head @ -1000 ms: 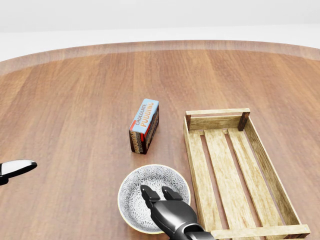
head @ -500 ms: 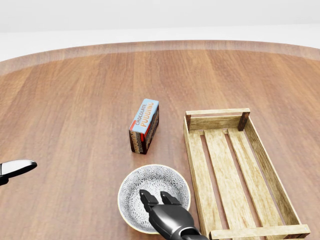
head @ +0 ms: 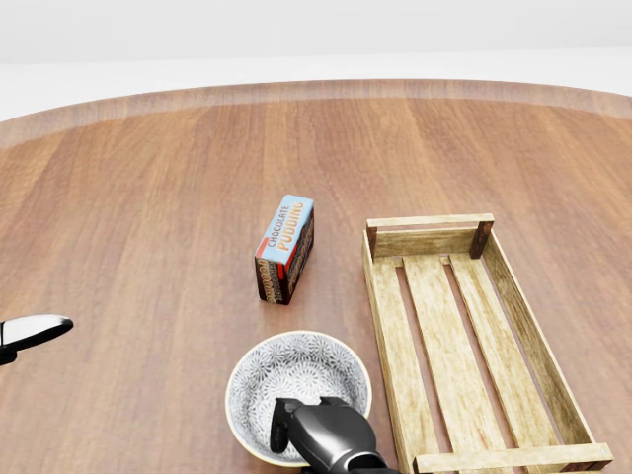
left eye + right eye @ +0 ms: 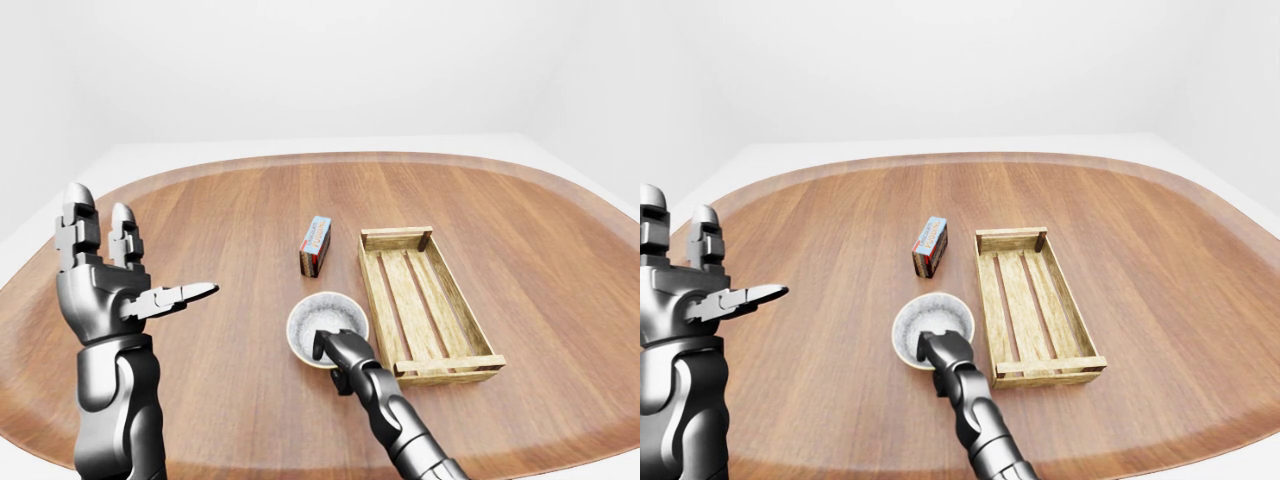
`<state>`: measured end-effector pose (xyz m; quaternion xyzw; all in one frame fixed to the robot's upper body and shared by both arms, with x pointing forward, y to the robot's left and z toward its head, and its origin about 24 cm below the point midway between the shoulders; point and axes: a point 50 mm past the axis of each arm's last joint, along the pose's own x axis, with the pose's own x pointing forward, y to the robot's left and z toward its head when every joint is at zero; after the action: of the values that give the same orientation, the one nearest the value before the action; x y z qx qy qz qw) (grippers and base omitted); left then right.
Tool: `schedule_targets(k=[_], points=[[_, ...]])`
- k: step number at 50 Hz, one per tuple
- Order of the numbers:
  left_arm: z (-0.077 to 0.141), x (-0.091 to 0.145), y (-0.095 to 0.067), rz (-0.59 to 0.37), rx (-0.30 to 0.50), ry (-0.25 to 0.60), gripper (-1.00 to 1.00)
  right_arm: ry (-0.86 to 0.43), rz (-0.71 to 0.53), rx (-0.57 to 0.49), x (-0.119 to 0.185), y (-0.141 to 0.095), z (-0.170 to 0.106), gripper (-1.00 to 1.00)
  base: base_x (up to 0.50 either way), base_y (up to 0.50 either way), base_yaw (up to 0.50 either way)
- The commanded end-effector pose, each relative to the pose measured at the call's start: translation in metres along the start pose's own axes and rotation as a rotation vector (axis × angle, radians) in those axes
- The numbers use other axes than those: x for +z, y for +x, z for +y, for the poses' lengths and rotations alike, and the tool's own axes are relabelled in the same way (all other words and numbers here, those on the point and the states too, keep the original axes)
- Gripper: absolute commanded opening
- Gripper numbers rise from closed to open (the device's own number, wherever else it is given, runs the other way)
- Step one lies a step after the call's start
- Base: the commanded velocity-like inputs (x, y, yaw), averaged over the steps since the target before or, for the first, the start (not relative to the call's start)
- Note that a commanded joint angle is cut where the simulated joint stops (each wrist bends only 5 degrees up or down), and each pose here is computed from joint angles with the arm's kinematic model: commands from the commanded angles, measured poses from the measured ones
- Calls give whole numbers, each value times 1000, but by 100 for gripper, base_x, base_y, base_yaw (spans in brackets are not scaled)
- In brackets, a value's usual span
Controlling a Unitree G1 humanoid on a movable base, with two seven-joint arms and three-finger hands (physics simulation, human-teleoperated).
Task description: Pick up the bowl on the left and put it in the tray.
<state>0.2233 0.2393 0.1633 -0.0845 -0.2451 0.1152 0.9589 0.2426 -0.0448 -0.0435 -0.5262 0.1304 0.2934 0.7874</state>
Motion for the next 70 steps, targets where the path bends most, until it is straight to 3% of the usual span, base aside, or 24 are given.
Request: schedule_targets(k=[1,11,21,30,50,62,70], points=[[0,1,0,-3,3,1,100,41,-19,61,6,-3,15,-100,0,0,0],[-1,2,-1,-7,-1,0,100,17,-45,52,11,-7,7,-100,0,0,0],[-1,0,-1,-1,-3,0,100,-50,-105,52,35,-2,-7,-100,0,0,0],[-2,2,-1,-7,-4,-2,100,-157,-153,23,59,-3,-36,-100,0,0,0],[-2,2,-2,-7,-2,-4,100,-290,-156,-6,83,-14,-64,-100,0,0,0],[-2,1,-1,-3,-1,-4,100,-350,-127,-100,93,-32,-107,-100,0,0,0],[-1,1,-1,-6,2,-4,100,-361,-105,-223,93,-45,-131,-100,0,0,0]])
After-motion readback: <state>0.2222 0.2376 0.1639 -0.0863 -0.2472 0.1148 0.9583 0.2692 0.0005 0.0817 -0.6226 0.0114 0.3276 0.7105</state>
